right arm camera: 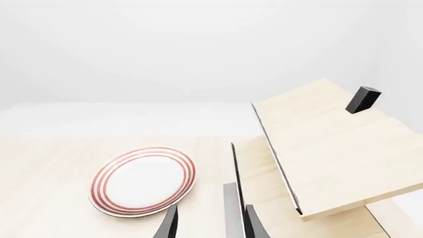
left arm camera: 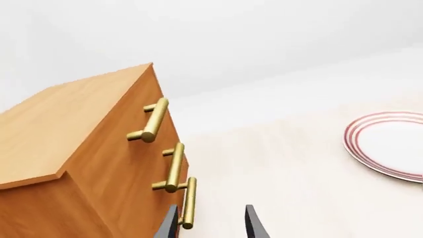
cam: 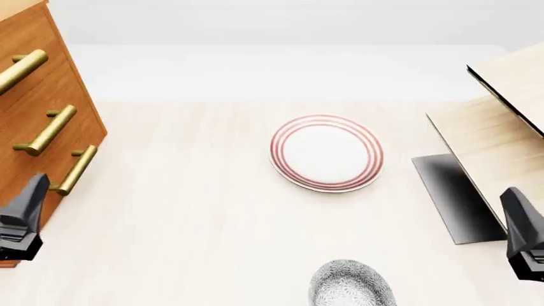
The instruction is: Open the top drawer of the cabinet and put the bowl in it.
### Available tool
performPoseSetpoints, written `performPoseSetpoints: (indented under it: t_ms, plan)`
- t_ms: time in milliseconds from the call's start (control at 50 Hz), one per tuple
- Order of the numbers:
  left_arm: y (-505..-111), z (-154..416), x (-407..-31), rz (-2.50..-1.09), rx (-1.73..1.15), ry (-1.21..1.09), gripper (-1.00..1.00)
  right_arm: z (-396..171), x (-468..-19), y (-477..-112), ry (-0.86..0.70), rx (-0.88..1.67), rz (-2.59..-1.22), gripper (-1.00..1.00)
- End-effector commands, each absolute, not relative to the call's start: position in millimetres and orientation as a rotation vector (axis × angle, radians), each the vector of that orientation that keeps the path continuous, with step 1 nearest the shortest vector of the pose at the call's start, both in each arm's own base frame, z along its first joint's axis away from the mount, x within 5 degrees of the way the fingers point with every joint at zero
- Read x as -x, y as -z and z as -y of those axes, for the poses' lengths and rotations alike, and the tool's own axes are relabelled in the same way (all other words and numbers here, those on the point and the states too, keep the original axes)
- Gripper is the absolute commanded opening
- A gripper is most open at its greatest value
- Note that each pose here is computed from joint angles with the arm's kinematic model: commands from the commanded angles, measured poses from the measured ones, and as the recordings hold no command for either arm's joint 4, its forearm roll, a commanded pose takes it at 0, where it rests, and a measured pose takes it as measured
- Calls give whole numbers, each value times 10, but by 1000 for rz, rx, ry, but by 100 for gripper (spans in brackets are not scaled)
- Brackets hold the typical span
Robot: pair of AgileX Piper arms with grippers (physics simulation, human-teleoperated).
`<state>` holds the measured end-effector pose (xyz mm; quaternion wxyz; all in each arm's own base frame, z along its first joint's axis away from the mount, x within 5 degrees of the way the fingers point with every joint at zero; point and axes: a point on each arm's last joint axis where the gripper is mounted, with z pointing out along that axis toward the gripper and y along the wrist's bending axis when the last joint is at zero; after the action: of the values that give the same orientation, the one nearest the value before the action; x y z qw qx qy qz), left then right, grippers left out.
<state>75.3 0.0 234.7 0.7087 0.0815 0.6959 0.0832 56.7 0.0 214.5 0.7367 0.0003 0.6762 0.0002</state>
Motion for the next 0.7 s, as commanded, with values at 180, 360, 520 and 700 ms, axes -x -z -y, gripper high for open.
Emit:
performPoseSetpoints:
  t_ms: [180, 360, 520, 700]
  plan:
    - [-2736, -56, -882, -1556, -343, -439, 100, 0, -566, -2143, 0, 0, -1485, 100]
    - [-2897, -68, -892, -1527, -403, -525, 100, 0, -566, -2143, 0, 0, -1485, 100]
    - [-2922, -82, -970, -1506, -505, -642, 100, 0, -566, -2143, -1, -1, -1485, 100]
    - [-2962, -80, -1019, -1473, -599, -732, 100, 0, -566, -2143, 0, 0, -1485, 100]
